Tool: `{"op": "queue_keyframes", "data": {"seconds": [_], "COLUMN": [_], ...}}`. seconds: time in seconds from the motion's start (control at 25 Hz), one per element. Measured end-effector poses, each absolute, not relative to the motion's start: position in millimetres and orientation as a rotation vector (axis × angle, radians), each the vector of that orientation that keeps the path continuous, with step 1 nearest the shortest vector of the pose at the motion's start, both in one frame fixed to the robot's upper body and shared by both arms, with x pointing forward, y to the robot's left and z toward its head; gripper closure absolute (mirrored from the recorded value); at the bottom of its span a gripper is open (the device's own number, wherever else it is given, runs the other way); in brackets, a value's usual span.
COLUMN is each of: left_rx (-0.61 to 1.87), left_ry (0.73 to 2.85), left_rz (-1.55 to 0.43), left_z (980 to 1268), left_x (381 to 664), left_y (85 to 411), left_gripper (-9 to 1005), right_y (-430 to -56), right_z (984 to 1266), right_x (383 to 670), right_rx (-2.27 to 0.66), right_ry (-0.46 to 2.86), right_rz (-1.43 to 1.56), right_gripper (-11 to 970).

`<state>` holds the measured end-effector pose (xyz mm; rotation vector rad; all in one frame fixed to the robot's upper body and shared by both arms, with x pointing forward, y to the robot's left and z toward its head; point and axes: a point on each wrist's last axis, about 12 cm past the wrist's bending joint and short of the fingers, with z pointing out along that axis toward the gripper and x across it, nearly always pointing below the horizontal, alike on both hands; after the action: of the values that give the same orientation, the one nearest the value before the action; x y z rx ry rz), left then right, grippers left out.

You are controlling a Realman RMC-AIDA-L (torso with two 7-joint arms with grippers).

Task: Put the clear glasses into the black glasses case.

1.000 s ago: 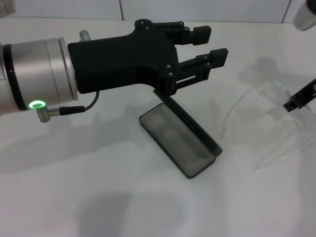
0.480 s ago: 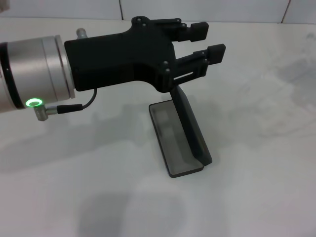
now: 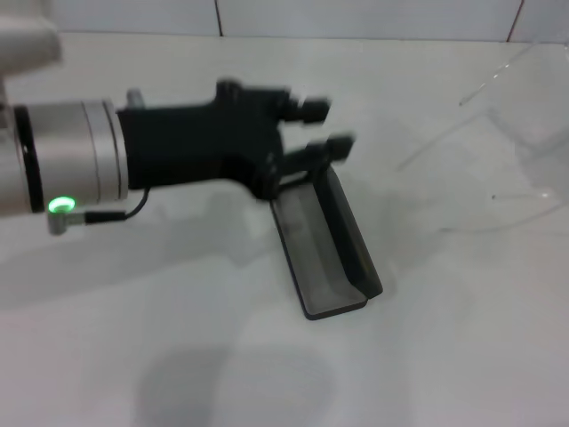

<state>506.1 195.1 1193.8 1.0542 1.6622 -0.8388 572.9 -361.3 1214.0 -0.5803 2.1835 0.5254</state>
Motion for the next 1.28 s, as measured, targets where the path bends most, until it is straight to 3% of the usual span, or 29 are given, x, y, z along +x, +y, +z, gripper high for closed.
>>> {"op": "queue_keyframes", "data": {"seconds": [0.08,0.36,1.28], "left_rx": [1.137,1.231,1.511], "left_ry": [1.805,1.981,2.019], "left_rz": [-0.728,-0.641,-0.775], "left_z": [1177.0,1161.1,1122.3], "left_x": [506.0,504.8,513.4], "left_y": [202.6,208.9,149.5], "left_gripper": [569,628,627], "right_y": [-365.7,-377.6,-376.3], "right_z": [1215.4,1227.1,1225.5], "right_x": [570.4,566.2,567.4], "right_rx": [-0.568,-0.529,-0.535], "right_ry": [2.165,2.089,2.061], "right_rz": [0.523,0.531,0.538], "right_gripper": [840,840,841]}}
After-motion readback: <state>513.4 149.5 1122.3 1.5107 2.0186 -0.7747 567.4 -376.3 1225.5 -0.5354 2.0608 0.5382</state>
